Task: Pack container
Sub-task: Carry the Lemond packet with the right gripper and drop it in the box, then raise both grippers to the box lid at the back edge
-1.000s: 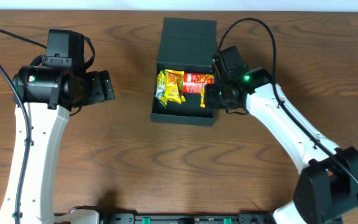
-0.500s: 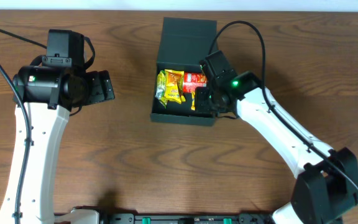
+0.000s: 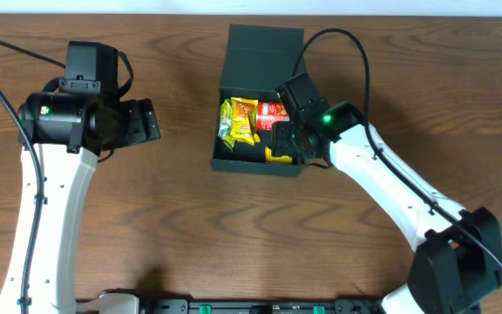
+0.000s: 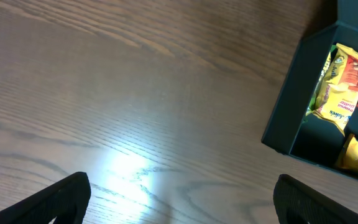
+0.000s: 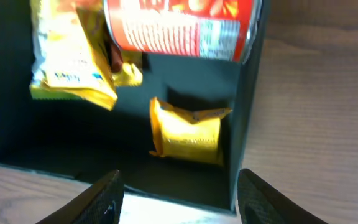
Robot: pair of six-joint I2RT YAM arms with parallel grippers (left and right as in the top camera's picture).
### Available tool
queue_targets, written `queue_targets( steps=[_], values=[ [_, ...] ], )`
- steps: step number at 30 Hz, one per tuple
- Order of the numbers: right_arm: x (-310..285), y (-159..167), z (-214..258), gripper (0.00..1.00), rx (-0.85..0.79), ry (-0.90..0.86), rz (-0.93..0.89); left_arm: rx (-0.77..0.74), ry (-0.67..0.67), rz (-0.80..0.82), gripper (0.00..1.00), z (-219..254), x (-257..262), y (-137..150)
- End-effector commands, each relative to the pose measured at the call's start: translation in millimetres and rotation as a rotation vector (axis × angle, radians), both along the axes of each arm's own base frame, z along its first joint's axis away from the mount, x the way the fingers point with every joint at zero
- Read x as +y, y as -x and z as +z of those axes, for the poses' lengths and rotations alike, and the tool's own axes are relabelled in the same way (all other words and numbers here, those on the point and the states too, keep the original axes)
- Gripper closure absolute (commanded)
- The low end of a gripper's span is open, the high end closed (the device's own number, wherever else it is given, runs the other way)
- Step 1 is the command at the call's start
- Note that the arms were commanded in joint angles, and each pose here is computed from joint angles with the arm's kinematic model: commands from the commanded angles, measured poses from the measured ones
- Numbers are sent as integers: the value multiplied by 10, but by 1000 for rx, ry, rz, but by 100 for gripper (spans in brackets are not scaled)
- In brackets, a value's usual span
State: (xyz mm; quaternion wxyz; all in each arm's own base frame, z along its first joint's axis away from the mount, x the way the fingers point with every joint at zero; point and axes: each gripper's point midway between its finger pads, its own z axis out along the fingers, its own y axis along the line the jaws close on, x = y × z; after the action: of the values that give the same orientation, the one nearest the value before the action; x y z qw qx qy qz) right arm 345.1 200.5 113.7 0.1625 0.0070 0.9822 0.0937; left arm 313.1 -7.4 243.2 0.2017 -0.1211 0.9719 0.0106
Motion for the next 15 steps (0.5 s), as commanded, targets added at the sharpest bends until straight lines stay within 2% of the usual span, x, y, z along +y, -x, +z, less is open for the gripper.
queue_targets(
  steps=[1, 4, 5, 8, 9, 10, 13, 15],
  values=[
    [28, -151, 219, 41, -97, -7, -22, 0, -17, 13, 5, -5, 49, -8],
    [-65, -353, 306, 44, -182, 18, -56, -43, -34, 21, 5, 29, 79, -115],
    [-118, -412, 335, 48, -194, 13, -78, -69, -46, 11, 5, 40, 88, -199],
    [-288, -592, 518, 51, -230, -4, -137, -119, -41, -11, 5, 31, 53, -423],
    [-343, -657, 606, 54, -246, -11, -156, -133, -32, -15, 3, 24, 31, -492],
    [-433, -755, 735, 63, -271, -31, -201, -151, -7, -30, 7, -13, -25, -619],
    [-706, -944, 935, 87, -307, -83, -341, -162, 64, -66, 38, -187, -179, -899],
    [-903, -1036, 972, 98, -320, -106, -423, -174, 112, -90, 91, -320, -286, -1105]
  ],
)
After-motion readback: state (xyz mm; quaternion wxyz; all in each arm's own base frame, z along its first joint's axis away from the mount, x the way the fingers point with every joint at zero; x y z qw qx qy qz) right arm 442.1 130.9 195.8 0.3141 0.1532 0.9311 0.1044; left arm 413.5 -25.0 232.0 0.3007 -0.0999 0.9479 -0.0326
